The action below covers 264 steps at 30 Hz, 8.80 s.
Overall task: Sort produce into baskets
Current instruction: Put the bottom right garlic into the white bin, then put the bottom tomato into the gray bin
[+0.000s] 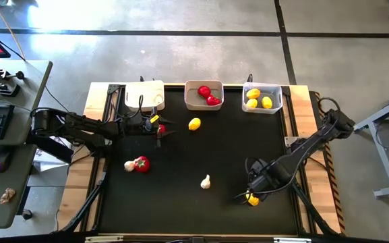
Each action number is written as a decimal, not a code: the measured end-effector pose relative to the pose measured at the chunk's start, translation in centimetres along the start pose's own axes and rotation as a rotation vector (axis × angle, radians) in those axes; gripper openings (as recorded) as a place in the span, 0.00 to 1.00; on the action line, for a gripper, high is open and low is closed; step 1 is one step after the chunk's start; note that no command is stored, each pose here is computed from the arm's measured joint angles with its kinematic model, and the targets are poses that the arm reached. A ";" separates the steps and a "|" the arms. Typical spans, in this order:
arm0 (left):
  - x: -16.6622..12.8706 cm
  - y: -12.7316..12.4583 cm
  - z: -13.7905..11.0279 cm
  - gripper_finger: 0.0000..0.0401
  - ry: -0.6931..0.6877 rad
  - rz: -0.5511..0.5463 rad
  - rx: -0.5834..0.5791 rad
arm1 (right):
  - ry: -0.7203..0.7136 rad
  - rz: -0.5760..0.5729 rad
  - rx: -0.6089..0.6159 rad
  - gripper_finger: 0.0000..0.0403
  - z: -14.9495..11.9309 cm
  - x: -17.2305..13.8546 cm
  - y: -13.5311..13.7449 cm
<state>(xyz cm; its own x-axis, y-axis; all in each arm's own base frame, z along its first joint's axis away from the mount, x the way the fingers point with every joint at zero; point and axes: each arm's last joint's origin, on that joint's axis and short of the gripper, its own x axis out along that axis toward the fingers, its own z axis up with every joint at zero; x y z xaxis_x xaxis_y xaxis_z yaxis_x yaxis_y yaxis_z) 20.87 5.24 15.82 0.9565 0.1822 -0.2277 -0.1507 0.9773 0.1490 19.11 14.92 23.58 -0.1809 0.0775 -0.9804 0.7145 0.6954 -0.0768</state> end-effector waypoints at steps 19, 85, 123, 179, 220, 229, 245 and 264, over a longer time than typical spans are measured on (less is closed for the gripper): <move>0.0 0.0 -0.1 0.42 0.011 -0.001 -0.009 | 0.137 -0.017 -0.034 0.71 -0.4 6.0 -1.1; 0.0 0.2 -0.4 0.41 0.053 0.089 0.020 | -0.985 0.154 -0.374 0.45 18.6 3.0 -3.1; 5.6 1.7 6.7 0.48 -0.095 -0.243 -0.159 | -1.612 0.200 -0.929 0.45 22.8 -0.1 -1.7; 6.0 3.4 6.7 0.00 -0.185 -0.242 0.074 | -1.480 0.067 -0.627 0.70 22.4 1.0 -1.8; -4.1 13.3 2.0 0.00 0.298 0.760 -0.111 | -1.439 0.096 -0.557 0.70 23.1 1.3 -2.6; -3.2 14.4 1.4 0.00 0.563 0.706 -0.235 | -1.439 0.096 -0.557 0.70 23.1 1.3 -2.6; -2.6 14.1 0.6 0.26 0.647 0.664 -0.248 | -1.421 0.119 -0.596 0.70 23.2 1.4 -2.6; -1.4 6.4 5.6 0.42 0.475 0.377 -0.050 | -1.382 0.126 -0.638 0.70 22.9 1.8 -2.4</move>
<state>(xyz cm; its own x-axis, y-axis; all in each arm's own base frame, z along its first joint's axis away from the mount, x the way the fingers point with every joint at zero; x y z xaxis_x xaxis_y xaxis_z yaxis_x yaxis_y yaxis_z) 19.93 10.63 22.48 0.6207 0.5337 -0.5744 -0.4795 0.8380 0.2605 32.55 -2.91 17.84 0.8680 -0.2969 -0.3979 0.2096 0.9457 -0.2485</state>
